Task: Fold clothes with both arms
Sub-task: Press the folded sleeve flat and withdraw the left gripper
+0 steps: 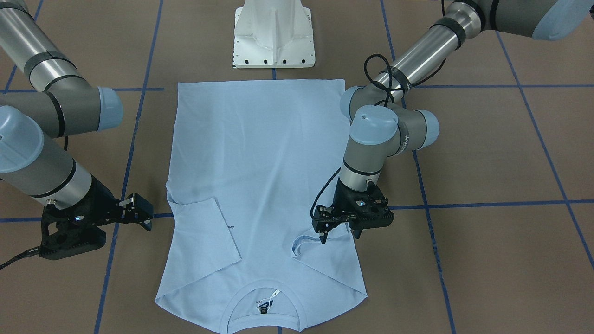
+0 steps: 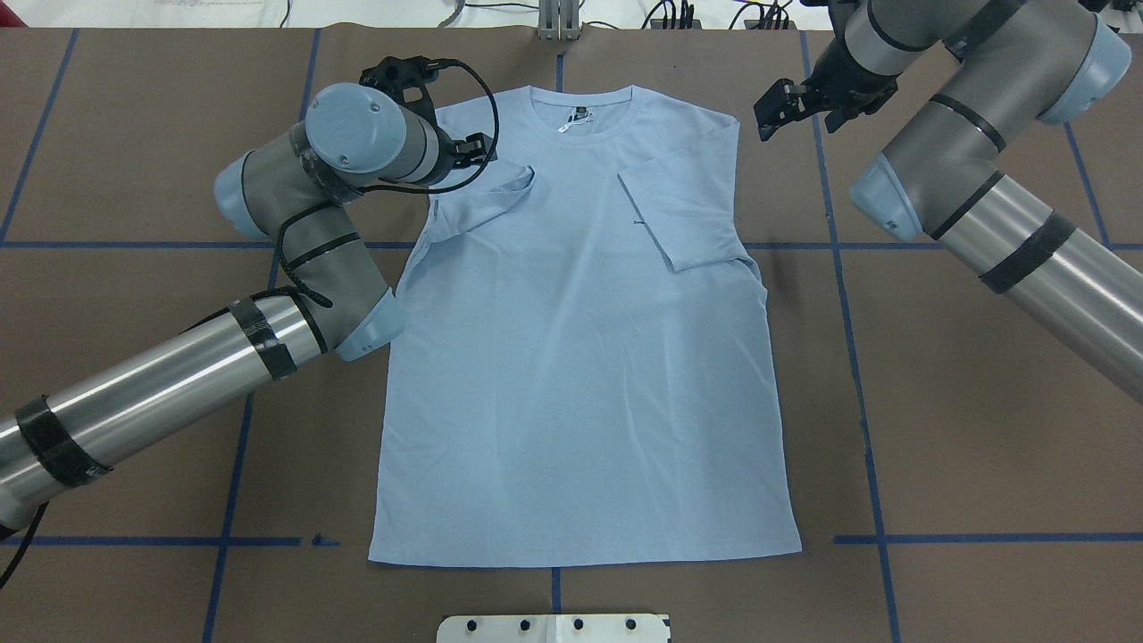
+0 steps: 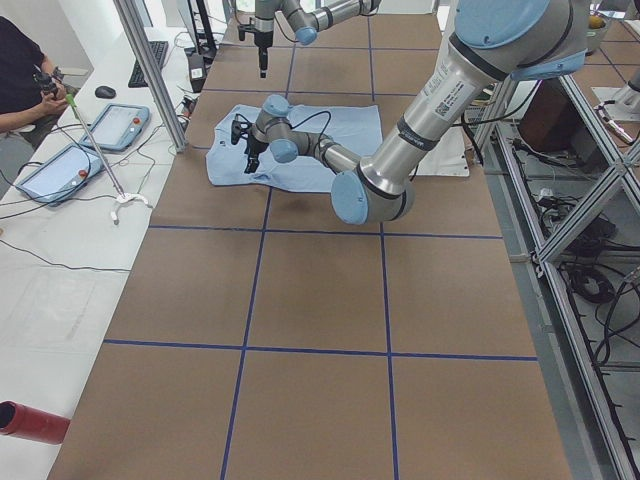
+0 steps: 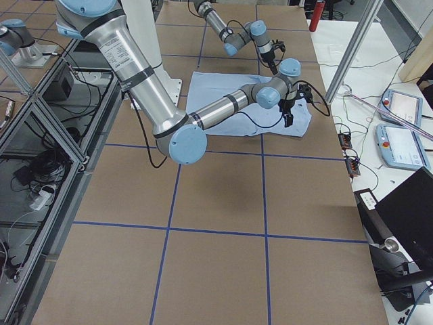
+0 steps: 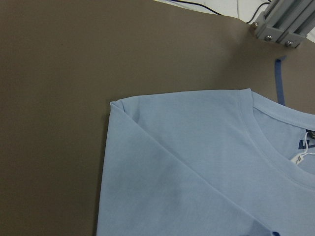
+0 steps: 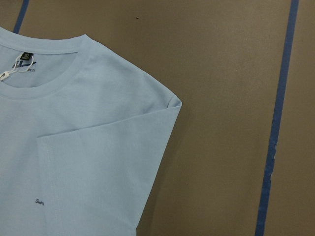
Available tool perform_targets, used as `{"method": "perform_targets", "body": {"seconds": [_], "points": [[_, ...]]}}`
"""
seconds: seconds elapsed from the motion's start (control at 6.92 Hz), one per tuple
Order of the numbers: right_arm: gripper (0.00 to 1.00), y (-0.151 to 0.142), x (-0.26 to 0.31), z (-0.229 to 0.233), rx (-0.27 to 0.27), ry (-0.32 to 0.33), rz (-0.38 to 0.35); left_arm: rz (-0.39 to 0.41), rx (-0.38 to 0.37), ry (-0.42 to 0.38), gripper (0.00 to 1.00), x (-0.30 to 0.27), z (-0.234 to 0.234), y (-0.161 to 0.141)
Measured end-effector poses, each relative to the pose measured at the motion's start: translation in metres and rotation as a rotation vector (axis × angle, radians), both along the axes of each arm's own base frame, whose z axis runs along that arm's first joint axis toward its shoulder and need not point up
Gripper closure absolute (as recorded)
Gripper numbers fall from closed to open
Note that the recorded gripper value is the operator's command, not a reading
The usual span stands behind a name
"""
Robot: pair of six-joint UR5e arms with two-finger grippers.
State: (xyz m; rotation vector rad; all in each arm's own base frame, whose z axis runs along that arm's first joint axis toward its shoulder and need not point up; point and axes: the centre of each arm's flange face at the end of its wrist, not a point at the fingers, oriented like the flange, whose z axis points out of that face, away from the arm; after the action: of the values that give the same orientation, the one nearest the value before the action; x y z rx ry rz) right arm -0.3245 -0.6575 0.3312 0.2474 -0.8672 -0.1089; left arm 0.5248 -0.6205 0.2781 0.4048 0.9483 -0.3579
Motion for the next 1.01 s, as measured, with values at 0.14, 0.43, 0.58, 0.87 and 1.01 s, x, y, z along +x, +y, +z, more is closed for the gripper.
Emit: {"method": "perform_targets", "body": {"seconds": [0.14, 0.43, 0.58, 0.87, 1.01], "points": [[0.00, 0.000, 0.000, 0.001, -0.001, 0.001, 0.000, 0.009, -0.003, -0.002, 0.09, 0.005, 0.002, 0.005], [0.00, 0.000, 0.000, 0.002, 0.000, 0.004, 0.001, 0.021, -0.007, -0.005, 0.09, 0.012, 0.006, 0.012], [0.00, 0.000, 0.000, 0.003, 0.000, 0.005, 0.002, 0.029, -0.008, -0.007, 0.09, 0.017, 0.007, 0.017], [0.00, 0.000, 0.000, 0.003, 0.001, 0.007, 0.004, 0.050, -0.010, -0.009, 0.09, 0.030, 0.008, 0.028], [0.00, 0.000, 0.000, 0.003, 0.001, 0.007, 0.004, 0.053, -0.011, -0.009, 0.09, 0.032, 0.008, 0.030]]}}
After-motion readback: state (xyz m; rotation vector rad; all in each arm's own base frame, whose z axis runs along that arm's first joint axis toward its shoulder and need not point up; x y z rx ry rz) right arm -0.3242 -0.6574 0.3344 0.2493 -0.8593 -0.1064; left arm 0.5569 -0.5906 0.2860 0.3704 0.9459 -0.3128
